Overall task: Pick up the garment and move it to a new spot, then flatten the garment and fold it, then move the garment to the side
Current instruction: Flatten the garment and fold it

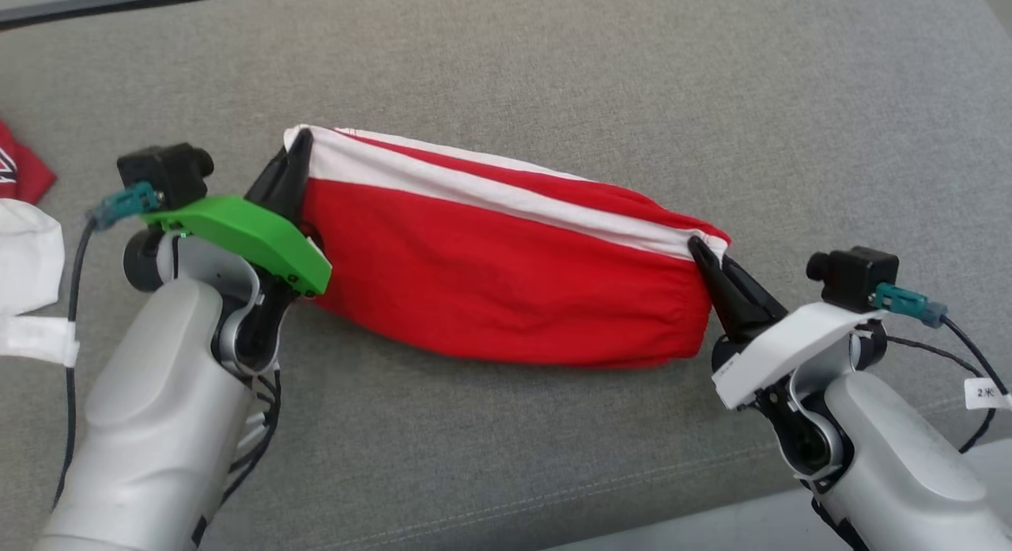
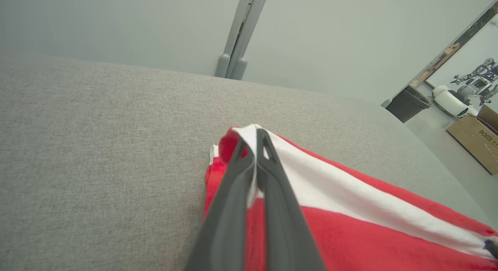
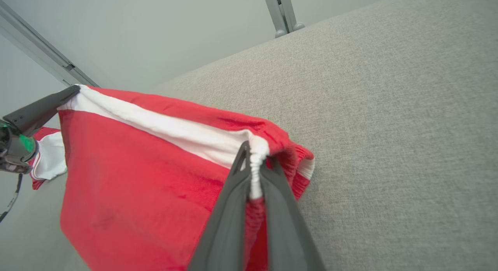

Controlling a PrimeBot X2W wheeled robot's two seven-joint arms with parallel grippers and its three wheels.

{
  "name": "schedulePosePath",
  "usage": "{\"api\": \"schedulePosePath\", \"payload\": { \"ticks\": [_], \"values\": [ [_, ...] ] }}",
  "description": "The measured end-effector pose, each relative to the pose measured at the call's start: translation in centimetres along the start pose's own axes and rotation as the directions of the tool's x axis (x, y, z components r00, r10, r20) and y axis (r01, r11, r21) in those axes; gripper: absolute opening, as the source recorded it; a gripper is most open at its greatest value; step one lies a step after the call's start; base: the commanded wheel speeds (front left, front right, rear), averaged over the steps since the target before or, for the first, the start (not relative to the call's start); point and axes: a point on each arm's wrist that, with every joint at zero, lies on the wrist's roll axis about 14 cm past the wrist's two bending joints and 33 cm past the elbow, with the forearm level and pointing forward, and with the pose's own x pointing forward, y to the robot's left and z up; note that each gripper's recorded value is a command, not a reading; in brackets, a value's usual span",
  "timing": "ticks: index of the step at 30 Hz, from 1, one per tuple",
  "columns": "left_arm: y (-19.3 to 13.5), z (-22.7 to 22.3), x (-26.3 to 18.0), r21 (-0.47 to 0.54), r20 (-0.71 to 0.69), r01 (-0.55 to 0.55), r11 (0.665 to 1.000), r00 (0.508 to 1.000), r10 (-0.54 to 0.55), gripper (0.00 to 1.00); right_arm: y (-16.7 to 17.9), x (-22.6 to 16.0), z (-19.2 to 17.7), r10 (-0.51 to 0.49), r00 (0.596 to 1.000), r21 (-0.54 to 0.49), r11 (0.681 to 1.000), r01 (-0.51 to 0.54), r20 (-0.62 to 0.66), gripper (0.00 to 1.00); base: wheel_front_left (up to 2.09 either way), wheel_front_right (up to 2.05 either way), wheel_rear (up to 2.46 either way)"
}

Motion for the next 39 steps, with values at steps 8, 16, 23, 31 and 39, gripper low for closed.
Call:
{"api": "schedulePosePath", "payload": {
  "ticks": [8, 16, 23, 31, 39],
  "values": [
    [1.8, -3.2, 5.0, 0.026, -0.118, -0.023, 0.999, 0.993, 0.026, 0.0, -2.7, 2.6, -1.6, -0.078, 0.996, 0.044, 0.996, 0.08, -0.036, 0.0, 0.0, 0.0, 0.0],
    [2.8, -5.8, 7.0, 0.044, -0.195, -0.044, 0.998, 0.979, 0.052, 0.0, -4.3, 3.7, -3.1, -0.117, 0.987, 0.031, 0.992, 0.122, -0.113, 0.0, 0.0, 0.0, 0.0],
    [3.0, -6.0, 6.6, 0.06, -0.224, -0.058, 0.997, 0.972, 0.07, 0.0, -4.2, 4.0, -3.3, -0.114, 0.985, 0.03, 0.992, 0.119, -0.13, 0.05, 0.0, 0.0, 0.0],
    [3.2, -5.7, 5.8, 0.096, -0.248, -0.069, 0.993, 0.964, 0.091, 1.0, -3.4, 3.9, -3.3, -0.097, 0.985, 0.03, 0.994, 0.102, -0.143, 1.0, 0.0, 0.0, 0.0],
    [2.8, -5.3, 5.4, 0.128, -0.274, -0.061, 0.99, 0.957, 0.095, 1.0, -3.8, 3.1, -2.3, -0.101, 0.983, 0.002, 0.995, 0.103, -0.152, 1.0, 0.0, 0.0, 0.0]
  ]
}}
